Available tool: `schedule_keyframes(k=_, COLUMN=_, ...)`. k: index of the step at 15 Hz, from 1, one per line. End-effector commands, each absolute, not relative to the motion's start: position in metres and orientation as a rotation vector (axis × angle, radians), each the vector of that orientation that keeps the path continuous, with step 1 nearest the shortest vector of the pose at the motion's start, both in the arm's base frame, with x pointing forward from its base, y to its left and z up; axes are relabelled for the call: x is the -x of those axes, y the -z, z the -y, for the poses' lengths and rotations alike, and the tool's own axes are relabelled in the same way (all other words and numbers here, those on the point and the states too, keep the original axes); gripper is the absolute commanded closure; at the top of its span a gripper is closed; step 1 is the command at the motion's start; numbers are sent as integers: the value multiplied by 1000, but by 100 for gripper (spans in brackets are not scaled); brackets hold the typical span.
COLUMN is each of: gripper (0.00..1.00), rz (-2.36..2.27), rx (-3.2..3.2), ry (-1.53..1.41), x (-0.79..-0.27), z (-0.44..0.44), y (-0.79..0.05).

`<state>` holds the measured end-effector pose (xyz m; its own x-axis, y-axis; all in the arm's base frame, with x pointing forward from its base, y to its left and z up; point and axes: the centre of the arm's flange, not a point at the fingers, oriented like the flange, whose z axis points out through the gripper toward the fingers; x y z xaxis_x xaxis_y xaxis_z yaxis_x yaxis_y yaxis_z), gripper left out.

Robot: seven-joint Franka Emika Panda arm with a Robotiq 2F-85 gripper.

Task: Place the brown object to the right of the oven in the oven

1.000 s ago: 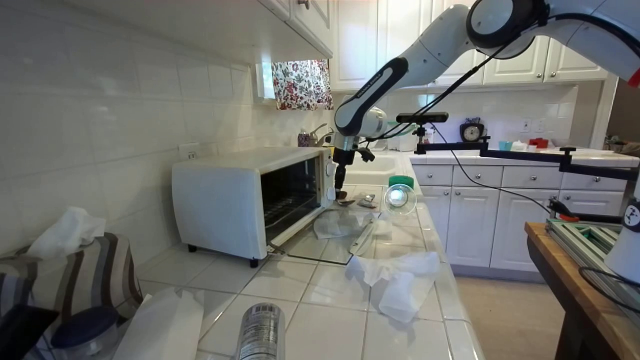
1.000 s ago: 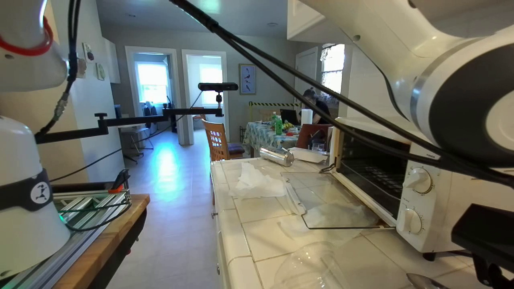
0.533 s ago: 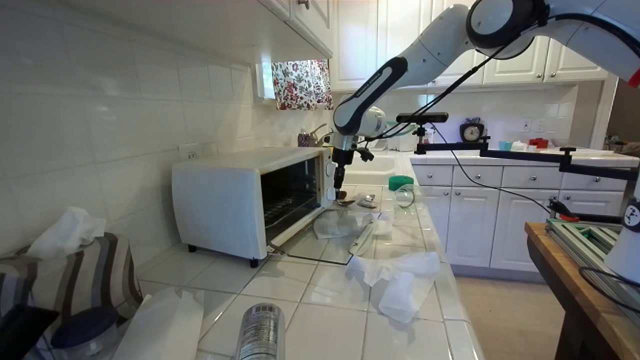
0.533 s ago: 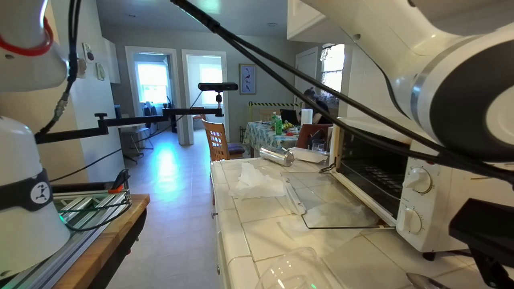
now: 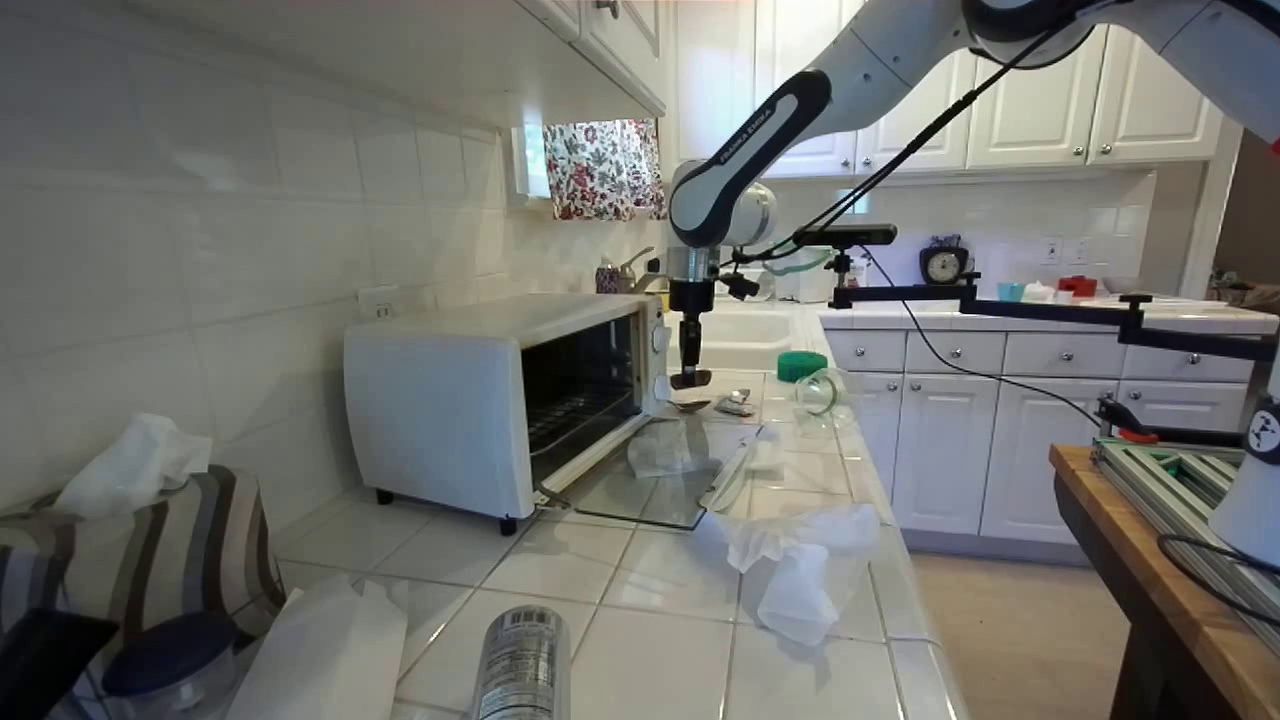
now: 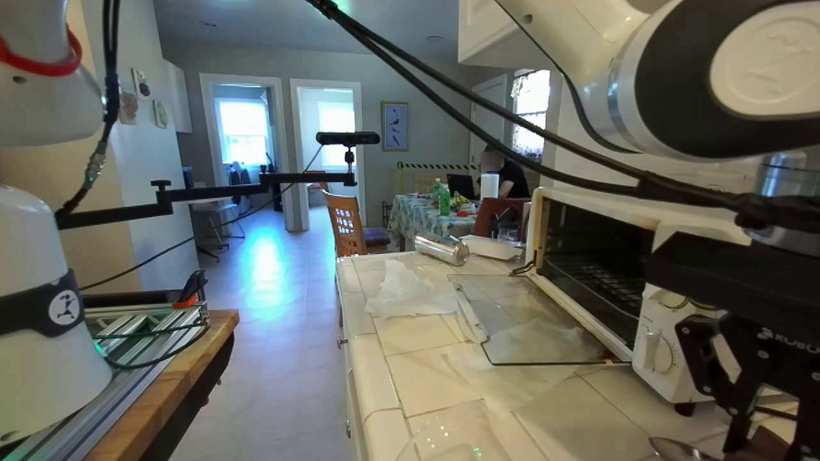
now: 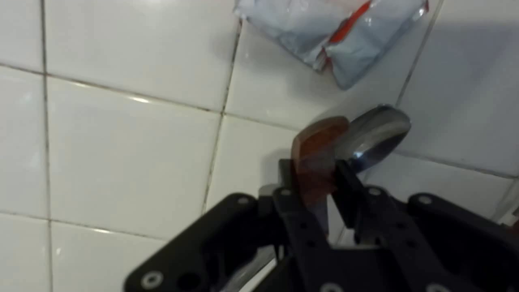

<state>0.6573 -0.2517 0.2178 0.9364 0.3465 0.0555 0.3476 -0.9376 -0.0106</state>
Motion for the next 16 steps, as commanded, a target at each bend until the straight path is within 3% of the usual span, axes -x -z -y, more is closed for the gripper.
schedule_keyframes(k=1, gripper=93, rz=564, rx=3129, ry=-62, x=-625, z=235, y=-236)
schedule_keyframes(k=16, gripper=93, rz=846, rx=2915, ry=-140, x=-613, z=108, y=-274)
